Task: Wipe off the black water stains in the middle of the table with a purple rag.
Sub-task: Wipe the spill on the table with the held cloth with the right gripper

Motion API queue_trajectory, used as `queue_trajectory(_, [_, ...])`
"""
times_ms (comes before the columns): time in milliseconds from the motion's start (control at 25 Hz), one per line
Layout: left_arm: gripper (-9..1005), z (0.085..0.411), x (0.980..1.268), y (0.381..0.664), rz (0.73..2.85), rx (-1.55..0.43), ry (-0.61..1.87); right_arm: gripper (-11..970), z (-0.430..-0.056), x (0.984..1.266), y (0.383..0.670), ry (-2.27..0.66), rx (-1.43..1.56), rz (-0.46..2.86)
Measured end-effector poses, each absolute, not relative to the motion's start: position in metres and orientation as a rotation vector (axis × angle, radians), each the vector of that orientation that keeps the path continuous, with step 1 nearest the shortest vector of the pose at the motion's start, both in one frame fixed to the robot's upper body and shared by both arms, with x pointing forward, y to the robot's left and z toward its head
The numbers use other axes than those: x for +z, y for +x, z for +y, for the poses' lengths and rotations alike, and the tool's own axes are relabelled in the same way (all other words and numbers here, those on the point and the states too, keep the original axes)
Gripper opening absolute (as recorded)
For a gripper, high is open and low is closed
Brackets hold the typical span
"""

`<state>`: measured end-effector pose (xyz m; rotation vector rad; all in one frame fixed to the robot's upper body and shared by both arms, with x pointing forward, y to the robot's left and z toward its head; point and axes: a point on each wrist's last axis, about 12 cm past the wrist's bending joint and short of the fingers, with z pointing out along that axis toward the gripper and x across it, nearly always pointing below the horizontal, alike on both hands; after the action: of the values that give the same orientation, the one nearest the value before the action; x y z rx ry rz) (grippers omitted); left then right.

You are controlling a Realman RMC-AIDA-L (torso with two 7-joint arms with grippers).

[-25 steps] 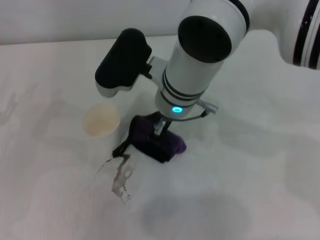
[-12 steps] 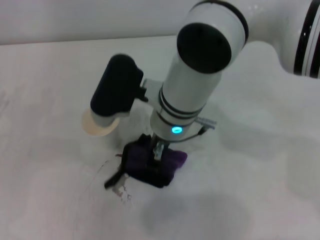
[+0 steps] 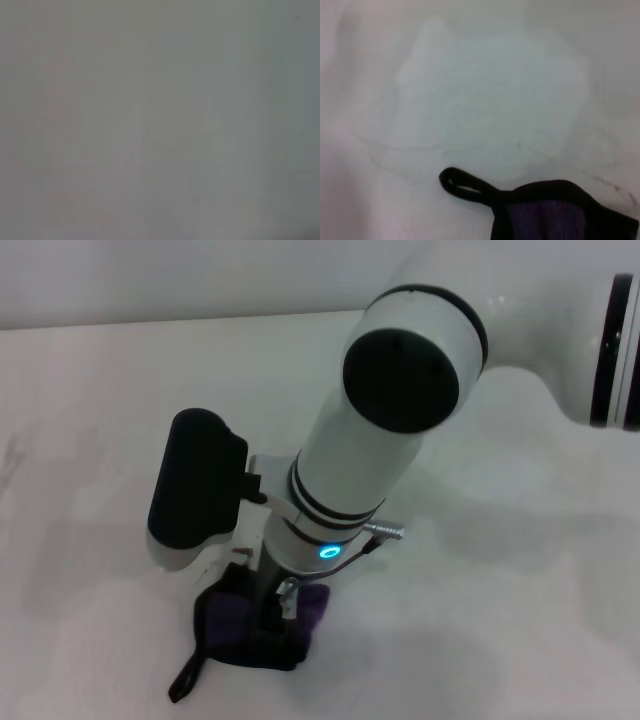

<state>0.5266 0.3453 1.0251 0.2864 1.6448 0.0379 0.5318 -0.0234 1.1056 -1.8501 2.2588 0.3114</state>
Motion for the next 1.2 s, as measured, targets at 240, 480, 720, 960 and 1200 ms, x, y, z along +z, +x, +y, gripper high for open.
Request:
queue_trajectory(240, [891,0.340,1.020,0.517,1.631,-0.001,0.279,116,-0.022,1.099,0.536,-1.819,0.294,2.217])
queue_trajectory(480, [891,0.342,1.017,0.507,1.617,-0.013,0.262,117,-0.031,1.093,0.550,-1.744,0.241,2.260])
queue_trajectory(720, [892,0.343,1.016,0.505,1.621,-0.014,0.259,116,-0.041,1.094,0.569,-1.654,0.107,2.290])
queue_trajectory(960, [892,0.343,1.016,0.506,1.621,-0.013,0.260,111,-0.038,1.097,0.568,-1.640,0.126,2.276])
queue_trajectory(1200, [892,0.343,1.018,0.508,1.620,-0.011,0.264,110,-0.024,1.100,0.550,-1.684,0.263,2.216])
